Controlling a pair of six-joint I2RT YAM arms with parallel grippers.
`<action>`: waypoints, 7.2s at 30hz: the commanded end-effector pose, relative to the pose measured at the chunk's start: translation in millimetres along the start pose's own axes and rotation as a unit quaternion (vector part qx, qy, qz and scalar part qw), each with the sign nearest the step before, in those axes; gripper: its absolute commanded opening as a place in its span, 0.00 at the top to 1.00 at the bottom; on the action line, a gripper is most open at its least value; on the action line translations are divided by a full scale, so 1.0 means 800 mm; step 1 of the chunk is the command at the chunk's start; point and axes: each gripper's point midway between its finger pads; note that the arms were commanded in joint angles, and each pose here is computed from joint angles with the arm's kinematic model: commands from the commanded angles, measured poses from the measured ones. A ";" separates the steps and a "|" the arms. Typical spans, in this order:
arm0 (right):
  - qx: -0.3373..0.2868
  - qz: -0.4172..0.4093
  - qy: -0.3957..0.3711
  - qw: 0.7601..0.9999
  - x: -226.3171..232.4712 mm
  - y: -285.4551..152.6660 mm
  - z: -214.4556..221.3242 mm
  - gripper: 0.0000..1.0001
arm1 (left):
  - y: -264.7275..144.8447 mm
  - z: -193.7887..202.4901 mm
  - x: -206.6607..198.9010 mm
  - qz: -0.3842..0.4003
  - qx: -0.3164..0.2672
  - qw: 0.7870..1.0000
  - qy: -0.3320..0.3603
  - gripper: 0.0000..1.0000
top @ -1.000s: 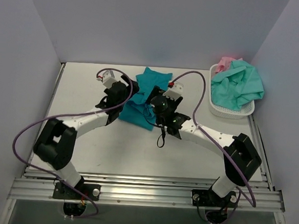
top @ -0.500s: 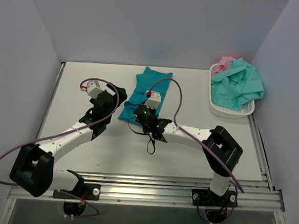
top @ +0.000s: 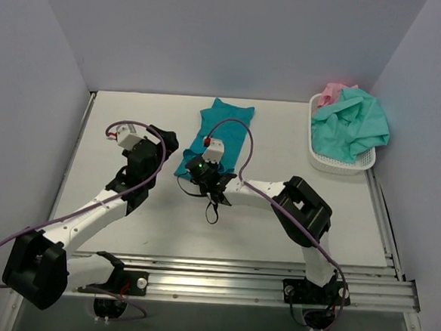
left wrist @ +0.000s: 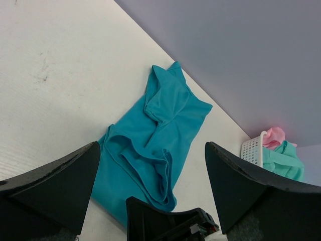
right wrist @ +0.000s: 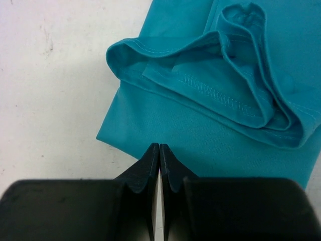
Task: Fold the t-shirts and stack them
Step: Fold the folded rectangular tshirt in 1/3 of the way, then grab one side of the 2/3 rectangular tshirt with both arms, then fold the long partially folded tshirt into a neat square
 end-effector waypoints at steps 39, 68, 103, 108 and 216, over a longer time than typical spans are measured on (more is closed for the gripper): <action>-0.050 0.083 0.023 0.995 -0.084 0.128 -0.103 1.00 | 0.025 -0.024 0.019 -0.013 -0.040 0.999 0.022 0.06; -0.138 0.137 0.104 0.975 -0.198 -0.064 -0.181 0.00 | 0.086 0.052 0.078 -0.044 0.045 0.998 0.021 0.06; 0.025 -0.080 0.214 0.973 -0.099 0.015 0.054 0.14 | 0.118 0.118 0.141 -0.055 0.161 0.982 -0.086 0.01; 0.030 -0.078 0.213 0.973 -0.097 0.023 0.059 0.21 | 0.120 0.108 0.148 -0.058 0.155 0.982 -0.091 0.01; -0.055 0.031 0.132 0.989 -0.183 0.090 -0.181 1.00 | 0.183 0.097 -0.039 0.022 0.110 0.989 -0.092 0.94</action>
Point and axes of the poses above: each gripper's point midway between its finger pads, its own y axis out along the fingers, its own x axis along the line the jaws close on, z = x × y, and after that the axes turned 14 degrees about -y, right-handed
